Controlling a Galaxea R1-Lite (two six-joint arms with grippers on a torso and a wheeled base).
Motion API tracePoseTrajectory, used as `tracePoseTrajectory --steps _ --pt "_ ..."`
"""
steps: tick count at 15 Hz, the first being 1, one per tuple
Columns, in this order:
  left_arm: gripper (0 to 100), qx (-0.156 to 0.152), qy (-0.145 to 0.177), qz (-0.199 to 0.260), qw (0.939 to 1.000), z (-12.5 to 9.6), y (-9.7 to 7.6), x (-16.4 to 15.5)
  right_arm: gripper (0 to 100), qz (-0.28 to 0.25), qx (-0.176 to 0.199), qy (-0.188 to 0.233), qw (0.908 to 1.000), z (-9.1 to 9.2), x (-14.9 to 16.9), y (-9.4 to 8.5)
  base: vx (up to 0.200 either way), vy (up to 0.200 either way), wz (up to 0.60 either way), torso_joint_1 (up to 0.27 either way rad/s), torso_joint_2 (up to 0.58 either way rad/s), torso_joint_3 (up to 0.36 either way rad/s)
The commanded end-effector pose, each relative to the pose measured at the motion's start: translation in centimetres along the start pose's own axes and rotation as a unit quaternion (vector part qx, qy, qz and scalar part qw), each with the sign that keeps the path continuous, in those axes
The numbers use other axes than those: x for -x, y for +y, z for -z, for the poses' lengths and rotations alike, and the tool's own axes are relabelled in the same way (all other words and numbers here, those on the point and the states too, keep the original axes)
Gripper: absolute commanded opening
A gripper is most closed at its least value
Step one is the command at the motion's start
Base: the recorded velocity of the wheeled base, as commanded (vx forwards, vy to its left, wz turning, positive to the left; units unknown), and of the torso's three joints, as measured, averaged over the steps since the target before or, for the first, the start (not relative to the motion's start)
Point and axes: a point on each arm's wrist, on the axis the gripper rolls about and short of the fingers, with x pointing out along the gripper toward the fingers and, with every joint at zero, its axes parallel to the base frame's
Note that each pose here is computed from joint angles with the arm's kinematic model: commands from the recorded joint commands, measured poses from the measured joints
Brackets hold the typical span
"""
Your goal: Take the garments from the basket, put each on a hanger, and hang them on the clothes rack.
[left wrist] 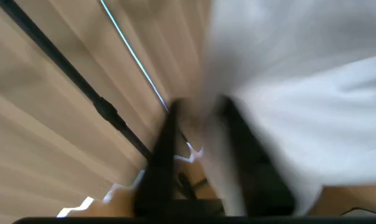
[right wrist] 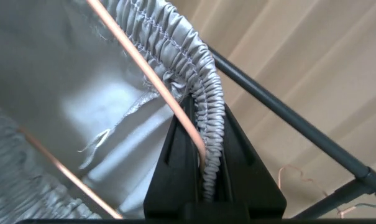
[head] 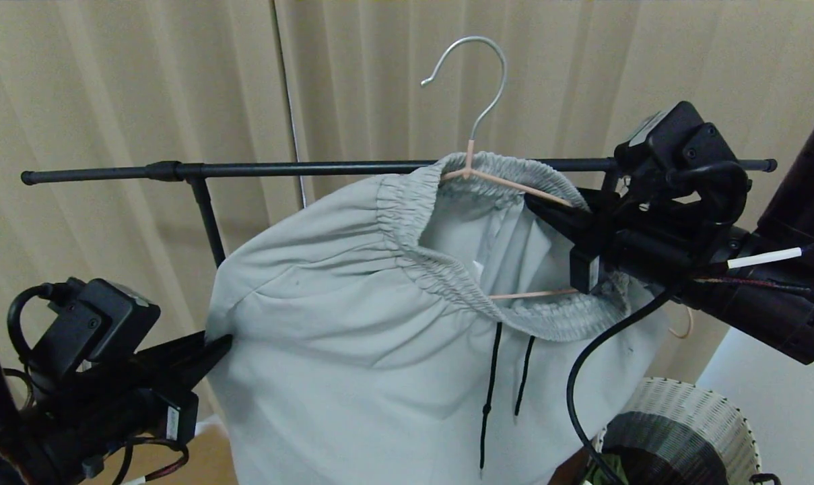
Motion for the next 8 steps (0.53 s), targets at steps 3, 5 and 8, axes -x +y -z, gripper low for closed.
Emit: tracePoseTrajectory --steps 3,5,8 --pt "0 0.009 0.041 -0.04 0.9983 1.5 1.3 -0.5 0 0.01 0.001 -0.003 0.9999 -0.3 0.4 -0.4 0.0 0.0 0.0 0.0 0.0 0.0" --pt "0 0.02 0.064 -0.077 0.9948 2.6 2.5 -0.2 0 0.025 0.002 0.003 0.9997 0.0 0.4 -1.1 0.0 0.0 0.0 0.0 0.0 0.0" --pt "0 0.016 0.08 -0.095 0.9921 3.3 3.0 0.2 0 0.031 0.002 0.007 0.9995 0.1 0.4 -1.5 0.0 0.0 0.0 0.0 0.0 0.0"
